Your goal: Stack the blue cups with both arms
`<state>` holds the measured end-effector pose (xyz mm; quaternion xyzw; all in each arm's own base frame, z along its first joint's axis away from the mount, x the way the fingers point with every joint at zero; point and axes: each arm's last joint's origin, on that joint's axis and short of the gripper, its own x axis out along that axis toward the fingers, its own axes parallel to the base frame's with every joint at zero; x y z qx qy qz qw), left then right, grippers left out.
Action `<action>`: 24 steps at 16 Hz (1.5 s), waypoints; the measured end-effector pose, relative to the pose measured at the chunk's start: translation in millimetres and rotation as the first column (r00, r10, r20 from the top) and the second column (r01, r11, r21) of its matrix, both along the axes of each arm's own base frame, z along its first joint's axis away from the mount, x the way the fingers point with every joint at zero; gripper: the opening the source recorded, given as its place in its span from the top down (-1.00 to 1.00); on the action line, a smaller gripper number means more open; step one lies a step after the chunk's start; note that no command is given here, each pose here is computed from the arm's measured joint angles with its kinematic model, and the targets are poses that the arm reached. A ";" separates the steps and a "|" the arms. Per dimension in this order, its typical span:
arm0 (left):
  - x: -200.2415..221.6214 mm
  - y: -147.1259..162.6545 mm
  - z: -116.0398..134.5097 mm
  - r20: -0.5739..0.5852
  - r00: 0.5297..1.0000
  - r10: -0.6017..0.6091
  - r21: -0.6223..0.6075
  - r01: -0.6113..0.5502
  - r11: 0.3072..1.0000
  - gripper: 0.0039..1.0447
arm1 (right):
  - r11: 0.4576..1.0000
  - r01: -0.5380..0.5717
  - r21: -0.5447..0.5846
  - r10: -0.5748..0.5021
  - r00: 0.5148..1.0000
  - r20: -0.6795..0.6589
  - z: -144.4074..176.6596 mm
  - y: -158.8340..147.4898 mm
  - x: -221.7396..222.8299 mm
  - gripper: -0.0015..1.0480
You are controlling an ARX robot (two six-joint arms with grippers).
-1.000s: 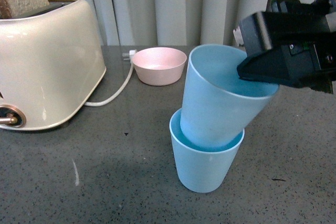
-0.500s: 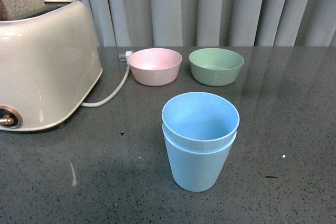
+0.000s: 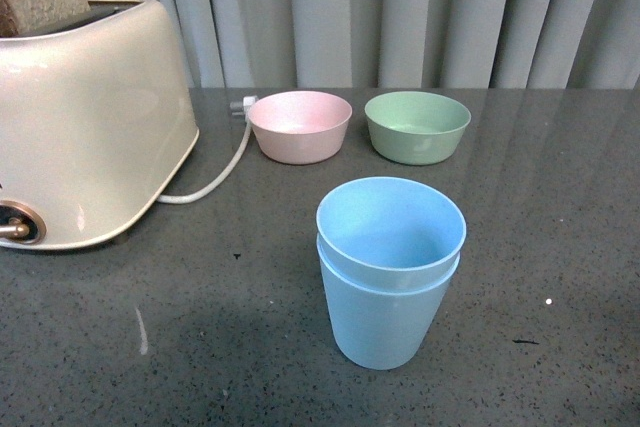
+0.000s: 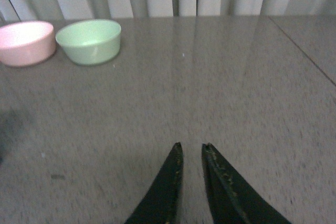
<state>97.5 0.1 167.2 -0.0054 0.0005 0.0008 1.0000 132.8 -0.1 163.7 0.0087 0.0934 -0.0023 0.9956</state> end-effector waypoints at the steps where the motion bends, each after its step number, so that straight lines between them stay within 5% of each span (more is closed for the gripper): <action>1: 0.0 -0.1 0.1 0.002 1.000 -0.001 0.000 0.001 1.000 -0.88 | 1.000 0.000 -0.001 0.000 1.000 0.002 -4.3 0.0 -4.4 0.77; 4: 0.0 -0.1 0.2 0.002 1.000 -0.002 0.000 0.002 1.000 -0.88 | 1.000 0.000 -0.005 0.000 0.998 0.066 -1.0 -0.1 -11.3 0.97; 7: 0.0 -0.1 0.2 0.002 1.000 -0.002 0.000 0.002 1.000 -0.88 | 1.000 -0.001 -0.011 0.003 0.979 0.205 17.9 0.0 -18.1 0.96; 24: 0.0 -0.1 0.2 0.002 1.000 -0.002 0.000 0.002 1.000 -0.88 | 1.000 -0.003 -0.012 0.005 0.982 0.190 3.4 0.1 -35.6 0.95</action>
